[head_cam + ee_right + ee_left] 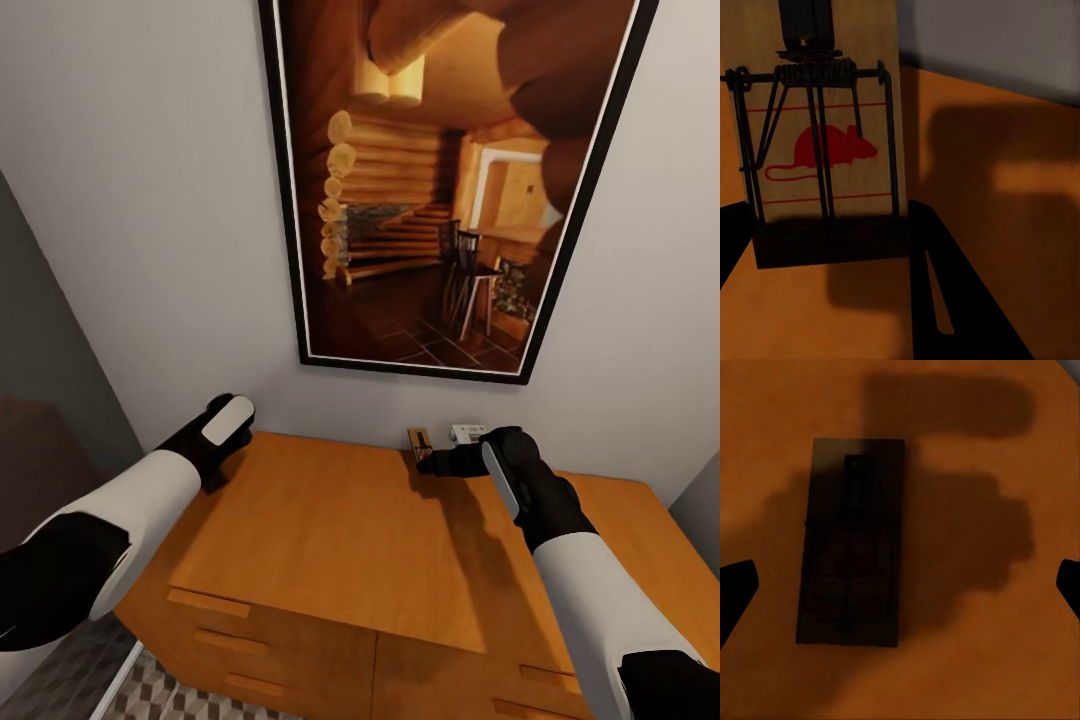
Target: Take the four mousetraps from the cabinet in the bathroom and place them on the bathroom floor. Make sure all four end up on the same floor surface, and ensure that at least two of them are either under or directly next to the same bathroom sink.
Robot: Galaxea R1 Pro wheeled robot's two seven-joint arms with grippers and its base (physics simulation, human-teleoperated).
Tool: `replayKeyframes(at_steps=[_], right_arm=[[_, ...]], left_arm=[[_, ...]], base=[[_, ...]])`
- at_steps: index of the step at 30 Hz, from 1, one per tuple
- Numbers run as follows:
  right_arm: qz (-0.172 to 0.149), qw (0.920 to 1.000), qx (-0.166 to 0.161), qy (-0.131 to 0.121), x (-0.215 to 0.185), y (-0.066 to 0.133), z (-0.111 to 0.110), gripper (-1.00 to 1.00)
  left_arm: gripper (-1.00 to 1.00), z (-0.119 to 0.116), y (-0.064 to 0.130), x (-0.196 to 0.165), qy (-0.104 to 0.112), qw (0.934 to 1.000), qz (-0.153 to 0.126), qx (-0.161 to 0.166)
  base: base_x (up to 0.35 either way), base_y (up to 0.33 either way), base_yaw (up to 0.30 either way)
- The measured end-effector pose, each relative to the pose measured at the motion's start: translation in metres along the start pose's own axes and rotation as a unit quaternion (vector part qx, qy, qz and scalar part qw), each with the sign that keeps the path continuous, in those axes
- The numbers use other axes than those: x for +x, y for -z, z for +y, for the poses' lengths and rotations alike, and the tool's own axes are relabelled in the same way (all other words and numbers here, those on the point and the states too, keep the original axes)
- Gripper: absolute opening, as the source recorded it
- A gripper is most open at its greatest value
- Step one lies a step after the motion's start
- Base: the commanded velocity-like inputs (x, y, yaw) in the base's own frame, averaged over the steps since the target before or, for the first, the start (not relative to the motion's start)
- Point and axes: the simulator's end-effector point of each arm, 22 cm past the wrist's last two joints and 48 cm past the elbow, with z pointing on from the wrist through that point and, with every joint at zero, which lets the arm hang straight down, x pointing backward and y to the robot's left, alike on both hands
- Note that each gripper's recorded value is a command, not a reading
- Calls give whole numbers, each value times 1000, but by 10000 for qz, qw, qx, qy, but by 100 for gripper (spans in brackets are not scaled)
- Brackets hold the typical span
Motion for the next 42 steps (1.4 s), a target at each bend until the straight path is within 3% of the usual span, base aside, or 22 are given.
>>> replayKeyframes(at_steps=[6,11,16,18,22,28,32,42], right_arm=[[10,10000,-11,25,1,0,2,-100],[137,9992,-275,267,12,-5,24,-100],[319,9881,-1410,522,27,0,83,-100],[441,9750,-2088,625,36,9,116,-100],[643,9542,-2805,814,51,22,152,-100],[743,9421,-3134,929,58,30,167,-100],[802,9290,-3496,916,62,42,176,-100],[832,9232,-3638,914,64,47,179,-100]], left_arm=[[100,10,-9,9,-32,9998,103,-165],[100,13,-11,12,-41,9997,131,-211],[100,14,-12,12,-41,9996,137,-224],[100,15,-12,12,-41,9996,137,-230],[100,15,-12,12,-40,9996,136,-230],[100,15,-12,12,-40,9996,139,-235],[100,17,-13,12,-38,9996,144,-247],[100,19,-16,17,-55,9995,180,-269]], base=[[0,0,0],[0,0,0],[0,0,0],[0,0,0],[0,0,0],[0,0,0],[0,0,0],[0,0,0]])
